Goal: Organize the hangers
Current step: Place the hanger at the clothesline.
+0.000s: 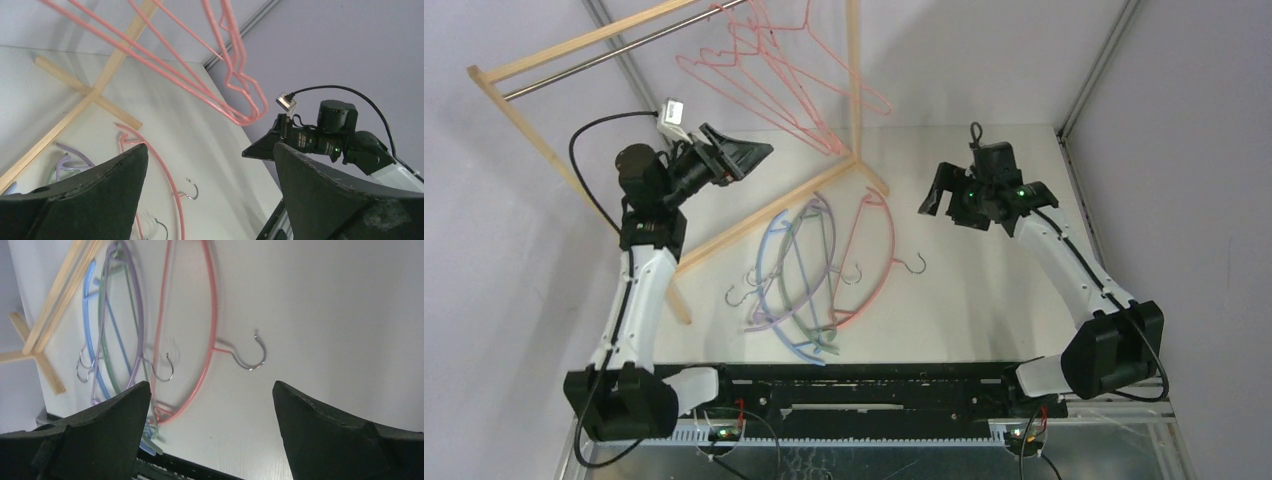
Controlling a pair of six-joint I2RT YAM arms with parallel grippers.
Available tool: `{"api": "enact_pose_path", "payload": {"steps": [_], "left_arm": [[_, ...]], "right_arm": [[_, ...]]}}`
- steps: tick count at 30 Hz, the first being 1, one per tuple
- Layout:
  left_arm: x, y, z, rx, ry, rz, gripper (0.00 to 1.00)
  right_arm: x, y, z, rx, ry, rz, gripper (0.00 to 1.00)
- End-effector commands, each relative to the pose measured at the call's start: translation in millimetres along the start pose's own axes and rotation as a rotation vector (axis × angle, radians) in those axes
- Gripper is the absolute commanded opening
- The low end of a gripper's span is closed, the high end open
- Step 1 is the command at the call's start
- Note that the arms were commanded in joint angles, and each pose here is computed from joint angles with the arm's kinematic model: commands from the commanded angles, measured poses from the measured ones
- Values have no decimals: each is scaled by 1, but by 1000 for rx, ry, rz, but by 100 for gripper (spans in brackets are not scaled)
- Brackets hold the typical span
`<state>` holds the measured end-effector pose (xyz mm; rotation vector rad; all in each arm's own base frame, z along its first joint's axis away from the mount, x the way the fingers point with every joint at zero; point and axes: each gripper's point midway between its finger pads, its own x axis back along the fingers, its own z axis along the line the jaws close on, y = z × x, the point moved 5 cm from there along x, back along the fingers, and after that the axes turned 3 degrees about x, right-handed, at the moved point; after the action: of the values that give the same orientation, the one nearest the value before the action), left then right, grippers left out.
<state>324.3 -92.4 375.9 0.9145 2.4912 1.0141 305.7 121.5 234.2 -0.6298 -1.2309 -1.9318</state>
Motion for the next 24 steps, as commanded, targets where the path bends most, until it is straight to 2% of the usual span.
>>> {"api": "enact_pose_path", "payload": {"steps": [1,9,14,24], "left_arm": [[24,-10,-22,-99,-4,18,100],[63,-77,5,-76,144,95,95],[90,-118,15,-109,244,156,91],[99,-206,45,-237,389,469,80]], "right_arm": [[-8,-10,20,90,30,16,100],[-57,-31,32,116,45,146,100],[-66,-32,43,159,49,172,100],[-55,-34,44,187,26,163,100]]}}
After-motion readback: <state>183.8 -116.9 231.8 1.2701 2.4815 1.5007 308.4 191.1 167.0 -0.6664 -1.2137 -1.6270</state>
